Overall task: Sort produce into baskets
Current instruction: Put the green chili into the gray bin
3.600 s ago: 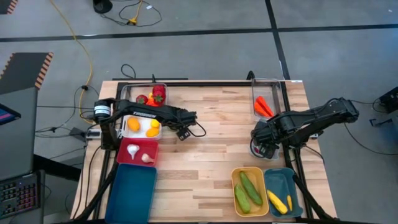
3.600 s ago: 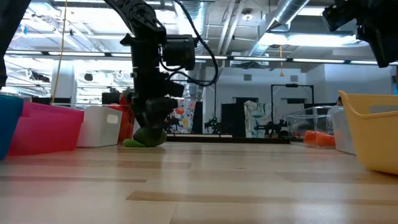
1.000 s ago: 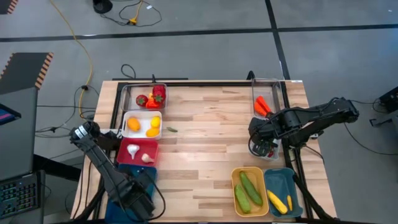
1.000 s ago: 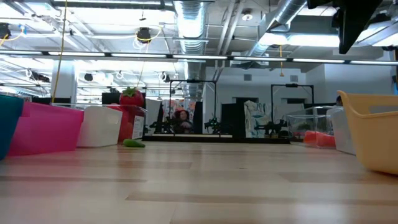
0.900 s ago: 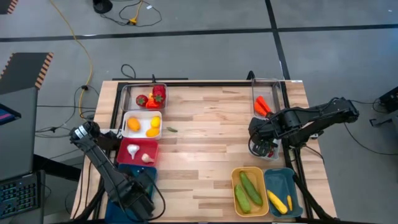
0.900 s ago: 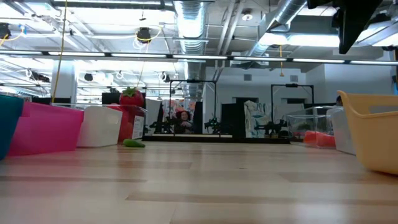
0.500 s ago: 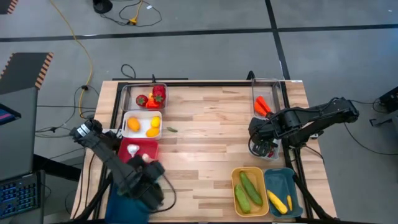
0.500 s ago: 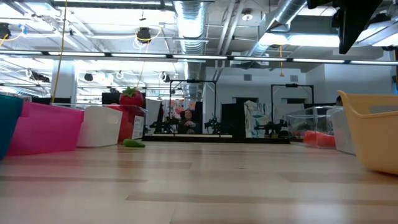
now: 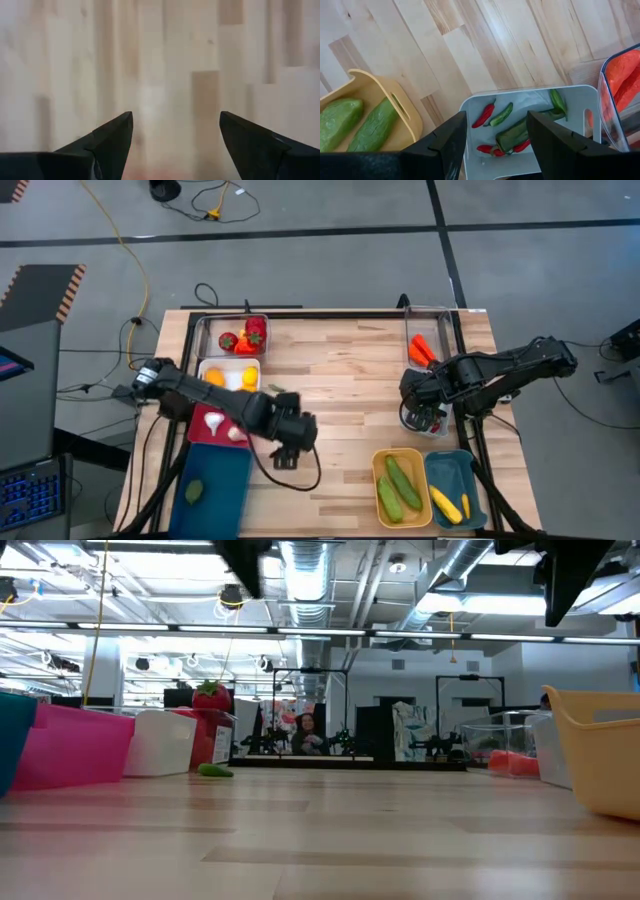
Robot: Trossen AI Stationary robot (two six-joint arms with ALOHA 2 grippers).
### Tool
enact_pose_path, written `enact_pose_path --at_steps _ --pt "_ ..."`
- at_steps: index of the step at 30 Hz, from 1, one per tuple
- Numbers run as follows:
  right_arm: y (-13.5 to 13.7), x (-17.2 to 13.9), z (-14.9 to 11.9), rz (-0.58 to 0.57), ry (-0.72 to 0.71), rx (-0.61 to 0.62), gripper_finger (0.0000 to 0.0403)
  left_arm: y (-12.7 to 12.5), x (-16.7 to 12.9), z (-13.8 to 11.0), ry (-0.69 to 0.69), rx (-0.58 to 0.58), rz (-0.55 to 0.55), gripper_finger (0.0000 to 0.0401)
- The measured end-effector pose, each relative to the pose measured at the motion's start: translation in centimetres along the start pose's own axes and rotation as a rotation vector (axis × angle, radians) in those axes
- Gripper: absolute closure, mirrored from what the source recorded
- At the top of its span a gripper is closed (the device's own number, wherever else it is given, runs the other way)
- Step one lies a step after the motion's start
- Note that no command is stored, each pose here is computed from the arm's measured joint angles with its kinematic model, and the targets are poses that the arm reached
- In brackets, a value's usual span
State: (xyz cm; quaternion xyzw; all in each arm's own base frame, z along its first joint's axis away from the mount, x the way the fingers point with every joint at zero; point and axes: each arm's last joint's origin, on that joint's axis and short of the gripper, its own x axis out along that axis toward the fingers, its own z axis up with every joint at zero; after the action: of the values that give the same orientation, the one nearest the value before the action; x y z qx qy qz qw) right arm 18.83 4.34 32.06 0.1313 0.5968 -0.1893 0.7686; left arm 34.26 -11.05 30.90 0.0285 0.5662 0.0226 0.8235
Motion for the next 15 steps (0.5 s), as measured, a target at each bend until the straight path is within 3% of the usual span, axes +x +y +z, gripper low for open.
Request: enact_pose_path --at_steps 4,8,15 --pt "0.0 0.0 0.0 0.0 0.0 0.0 0.0168 2.9 0.6 0.7 0.01 0.11 0.072 0.0117" --pt "0.0 0.0 0.0 0.0 0.0 0.0 0.0168 6.5 2.1 0.7 0.052 0.05 0.104 0.0123" --pt "0.0 0.0 0.0 0.0 0.001 0.001 0.0168 11.1 6.0 -1.9 0.236 -0.024 0.114 0.0147"
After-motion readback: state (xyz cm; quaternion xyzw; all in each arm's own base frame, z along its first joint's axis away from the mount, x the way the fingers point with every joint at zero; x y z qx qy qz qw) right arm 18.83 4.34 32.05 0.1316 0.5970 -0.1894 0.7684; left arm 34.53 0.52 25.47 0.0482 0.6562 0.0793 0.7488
